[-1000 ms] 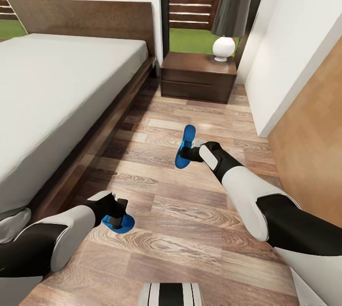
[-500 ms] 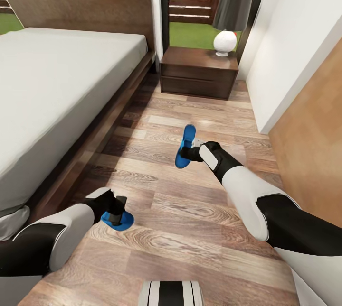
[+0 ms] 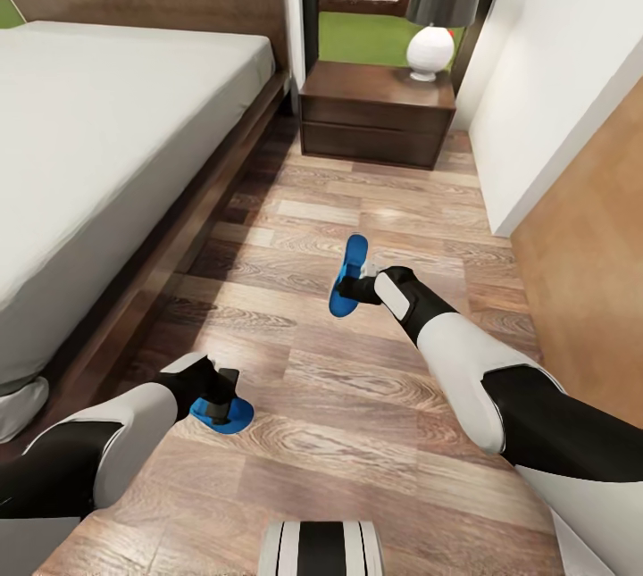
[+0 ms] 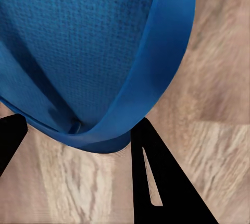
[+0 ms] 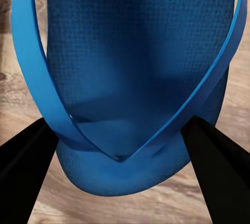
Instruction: In the bedroom, move the book from the bed onto either nightstand, and place the two sandals side by side next to the bed.
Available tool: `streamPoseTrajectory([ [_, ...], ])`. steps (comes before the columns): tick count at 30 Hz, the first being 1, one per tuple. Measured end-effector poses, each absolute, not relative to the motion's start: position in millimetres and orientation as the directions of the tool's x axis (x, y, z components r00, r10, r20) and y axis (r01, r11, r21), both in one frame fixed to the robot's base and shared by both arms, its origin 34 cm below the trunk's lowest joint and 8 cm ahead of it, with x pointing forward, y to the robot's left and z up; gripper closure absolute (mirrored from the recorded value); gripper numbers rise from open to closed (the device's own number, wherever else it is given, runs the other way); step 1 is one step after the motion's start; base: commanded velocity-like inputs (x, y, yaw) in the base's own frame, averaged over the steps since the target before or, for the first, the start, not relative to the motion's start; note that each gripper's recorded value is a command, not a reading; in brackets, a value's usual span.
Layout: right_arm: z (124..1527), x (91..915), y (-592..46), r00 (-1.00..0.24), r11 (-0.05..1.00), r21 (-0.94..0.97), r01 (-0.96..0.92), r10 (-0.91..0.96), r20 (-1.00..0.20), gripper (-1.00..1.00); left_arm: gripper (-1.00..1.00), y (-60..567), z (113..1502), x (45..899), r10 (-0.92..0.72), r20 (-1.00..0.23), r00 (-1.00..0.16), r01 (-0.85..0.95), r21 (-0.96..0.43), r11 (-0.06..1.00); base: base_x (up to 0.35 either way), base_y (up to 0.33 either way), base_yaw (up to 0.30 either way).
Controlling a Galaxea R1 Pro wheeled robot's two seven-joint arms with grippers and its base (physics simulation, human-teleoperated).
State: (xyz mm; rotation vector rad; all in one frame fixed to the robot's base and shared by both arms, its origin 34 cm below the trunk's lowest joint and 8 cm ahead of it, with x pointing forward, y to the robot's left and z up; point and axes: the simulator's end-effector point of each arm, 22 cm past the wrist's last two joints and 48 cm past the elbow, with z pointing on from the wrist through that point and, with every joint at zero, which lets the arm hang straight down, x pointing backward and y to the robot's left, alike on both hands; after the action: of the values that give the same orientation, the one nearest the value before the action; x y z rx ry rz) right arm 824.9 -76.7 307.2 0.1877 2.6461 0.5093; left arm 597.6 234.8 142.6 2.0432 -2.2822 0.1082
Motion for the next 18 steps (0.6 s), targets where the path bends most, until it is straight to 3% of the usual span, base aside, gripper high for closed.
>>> streamPoseTrajectory([
  [18,264,813,-77,-0.916,0.923,0.378,0.070,0.210,-0.341,1.00,1.00,237,112,576,-0.989,0.108,-0.103,-0.992,0.057,0.109,0.000,0.000,0.000],
])
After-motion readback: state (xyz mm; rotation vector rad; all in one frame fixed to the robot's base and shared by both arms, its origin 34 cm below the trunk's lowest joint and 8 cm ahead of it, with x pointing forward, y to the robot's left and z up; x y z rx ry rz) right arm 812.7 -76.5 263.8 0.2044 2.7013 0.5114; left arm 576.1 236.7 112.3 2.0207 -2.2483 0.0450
